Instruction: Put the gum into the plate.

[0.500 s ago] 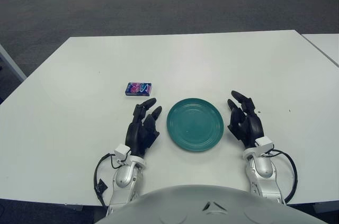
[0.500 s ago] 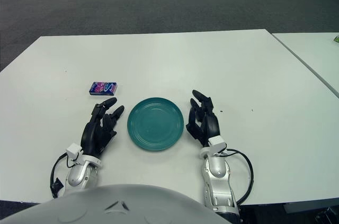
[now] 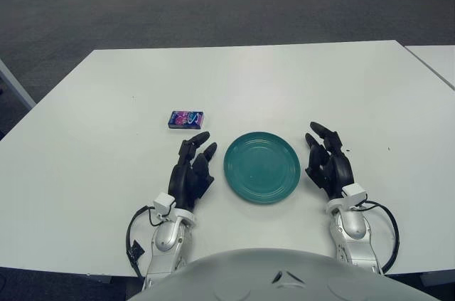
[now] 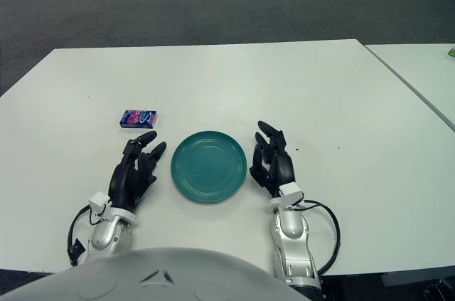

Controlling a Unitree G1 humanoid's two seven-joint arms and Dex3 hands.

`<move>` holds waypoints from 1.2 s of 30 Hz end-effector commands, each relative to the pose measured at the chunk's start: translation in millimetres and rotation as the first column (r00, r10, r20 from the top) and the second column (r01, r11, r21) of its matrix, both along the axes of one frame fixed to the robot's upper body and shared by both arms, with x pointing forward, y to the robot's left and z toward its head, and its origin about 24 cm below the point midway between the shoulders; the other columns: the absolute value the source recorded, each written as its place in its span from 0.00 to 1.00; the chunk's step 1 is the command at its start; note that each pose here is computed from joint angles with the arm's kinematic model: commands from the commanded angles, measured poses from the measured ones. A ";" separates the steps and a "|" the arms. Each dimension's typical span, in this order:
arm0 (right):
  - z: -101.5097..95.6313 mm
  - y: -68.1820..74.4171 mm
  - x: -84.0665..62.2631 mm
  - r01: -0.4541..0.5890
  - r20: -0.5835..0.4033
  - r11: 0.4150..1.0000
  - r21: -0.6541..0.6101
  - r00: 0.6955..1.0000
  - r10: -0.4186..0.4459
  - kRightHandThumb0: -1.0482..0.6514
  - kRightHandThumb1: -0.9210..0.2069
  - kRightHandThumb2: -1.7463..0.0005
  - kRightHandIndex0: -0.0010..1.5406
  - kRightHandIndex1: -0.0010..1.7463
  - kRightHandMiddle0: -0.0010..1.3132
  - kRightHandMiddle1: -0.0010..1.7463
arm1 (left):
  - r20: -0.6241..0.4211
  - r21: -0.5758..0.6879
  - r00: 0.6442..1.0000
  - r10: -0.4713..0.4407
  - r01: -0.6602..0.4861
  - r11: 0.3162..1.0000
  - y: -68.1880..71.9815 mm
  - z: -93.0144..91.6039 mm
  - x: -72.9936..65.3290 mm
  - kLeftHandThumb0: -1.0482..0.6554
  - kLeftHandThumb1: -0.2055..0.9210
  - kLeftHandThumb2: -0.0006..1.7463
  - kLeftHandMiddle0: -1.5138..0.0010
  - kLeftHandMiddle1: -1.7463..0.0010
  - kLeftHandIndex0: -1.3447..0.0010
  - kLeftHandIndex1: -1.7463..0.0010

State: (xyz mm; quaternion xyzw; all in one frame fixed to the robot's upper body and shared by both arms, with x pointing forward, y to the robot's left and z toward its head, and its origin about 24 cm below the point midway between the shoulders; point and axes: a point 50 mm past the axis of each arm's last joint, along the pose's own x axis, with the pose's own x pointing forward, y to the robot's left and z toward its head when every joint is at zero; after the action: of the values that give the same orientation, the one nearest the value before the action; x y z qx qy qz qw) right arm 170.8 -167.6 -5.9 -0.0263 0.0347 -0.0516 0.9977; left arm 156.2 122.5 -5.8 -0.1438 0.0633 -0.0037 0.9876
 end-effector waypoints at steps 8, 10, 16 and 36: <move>-31.8 -7.1 -21.5 0.034 -0.206 0.999 -0.001 0.978 -0.034 0.15 0.00 0.48 0.25 0.00 0.00 0.42 | -0.018 0.021 1.000 0.015 -0.014 1.000 0.2 -2.2 1.3 0.14 1.00 0.49 0.74 0.77 0.94 0.36; -31.5 -7.5 -21.5 0.033 -0.208 0.999 -0.001 0.978 -0.033 0.14 0.00 0.48 0.25 0.00 0.00 0.42 | 0.012 0.040 1.000 0.022 -0.022 0.999 -0.2 1.7 8.1 0.14 1.00 0.49 0.73 0.77 0.94 0.36; -31.9 -8.5 -21.0 0.032 -0.214 0.999 -0.001 0.976 -0.032 0.14 0.00 0.48 0.26 0.00 0.00 0.42 | 0.161 0.089 0.986 0.046 -0.061 0.994 -3.6 39.0 29.3 0.18 1.00 0.46 0.73 0.76 0.90 0.36; -37.2 -7.1 -18.9 0.031 -0.232 0.999 0.032 0.972 -0.023 0.14 0.00 0.48 0.26 0.00 0.00 0.45 | 0.166 0.787 0.934 -0.318 0.069 0.613 45.3 93.1 133.4 0.11 1.00 0.45 0.84 0.86 1.00 0.50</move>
State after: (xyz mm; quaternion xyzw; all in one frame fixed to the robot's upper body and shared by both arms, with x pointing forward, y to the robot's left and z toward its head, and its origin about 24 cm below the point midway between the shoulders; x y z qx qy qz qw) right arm 175.7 -169.4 -5.3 -0.0204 0.0363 -0.0482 0.9980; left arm 273.9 156.4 72.2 0.2083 -0.0504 -0.0758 0.9738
